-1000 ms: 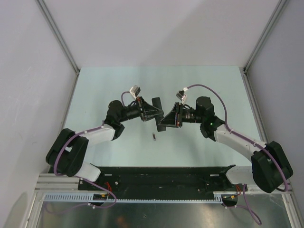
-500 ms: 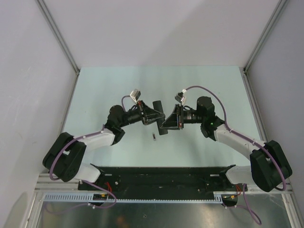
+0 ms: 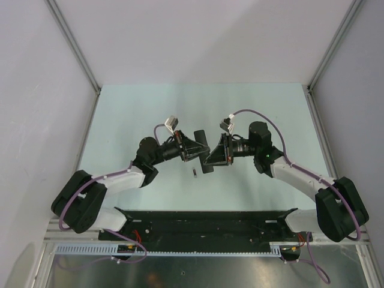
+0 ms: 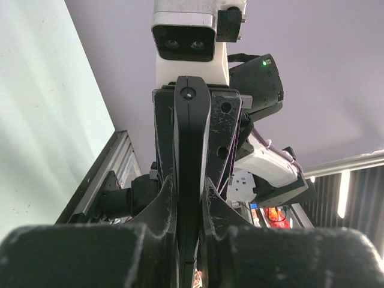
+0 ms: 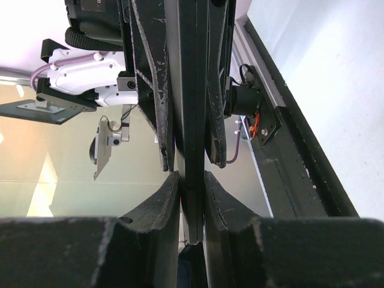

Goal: Load the batteries into the remote control
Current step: Load the battery cover into the remote control.

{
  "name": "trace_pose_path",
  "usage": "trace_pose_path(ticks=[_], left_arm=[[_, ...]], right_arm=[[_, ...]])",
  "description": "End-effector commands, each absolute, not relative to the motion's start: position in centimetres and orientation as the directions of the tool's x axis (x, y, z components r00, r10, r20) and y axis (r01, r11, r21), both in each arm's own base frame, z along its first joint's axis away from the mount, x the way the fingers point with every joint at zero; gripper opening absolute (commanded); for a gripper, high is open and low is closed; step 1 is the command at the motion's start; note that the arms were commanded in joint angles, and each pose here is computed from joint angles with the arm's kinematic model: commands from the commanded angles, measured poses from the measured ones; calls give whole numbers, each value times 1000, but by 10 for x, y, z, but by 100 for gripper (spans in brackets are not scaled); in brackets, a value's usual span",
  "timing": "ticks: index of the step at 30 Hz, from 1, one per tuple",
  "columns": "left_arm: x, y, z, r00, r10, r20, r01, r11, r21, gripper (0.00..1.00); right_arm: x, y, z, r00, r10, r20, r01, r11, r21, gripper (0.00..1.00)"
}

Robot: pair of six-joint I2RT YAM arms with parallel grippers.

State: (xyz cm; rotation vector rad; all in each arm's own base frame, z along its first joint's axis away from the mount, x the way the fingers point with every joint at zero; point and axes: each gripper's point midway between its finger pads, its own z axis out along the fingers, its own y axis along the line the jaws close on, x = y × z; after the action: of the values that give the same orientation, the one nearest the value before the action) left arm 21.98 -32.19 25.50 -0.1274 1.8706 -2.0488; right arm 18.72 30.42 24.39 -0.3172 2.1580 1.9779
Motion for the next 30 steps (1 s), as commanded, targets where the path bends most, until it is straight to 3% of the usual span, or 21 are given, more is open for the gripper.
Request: trace_pose_path(ticks=[1, 27, 30], left_arm=[[139, -333, 270, -968, -41, -248, 251, -154, -956, 0], [111, -332, 265, -955, 37, -294, 284, -172, -943, 0], [120, -332, 263, -956, 6, -294, 289, -160, -944, 0]], right_arm=[[250, 307, 264, -894, 213, -394, -368, 152, 917, 0], [282, 308, 291, -866, 267, -423, -400, 138, 906, 0], [273, 310, 294, -870, 232, -434, -419, 113, 901, 10]])
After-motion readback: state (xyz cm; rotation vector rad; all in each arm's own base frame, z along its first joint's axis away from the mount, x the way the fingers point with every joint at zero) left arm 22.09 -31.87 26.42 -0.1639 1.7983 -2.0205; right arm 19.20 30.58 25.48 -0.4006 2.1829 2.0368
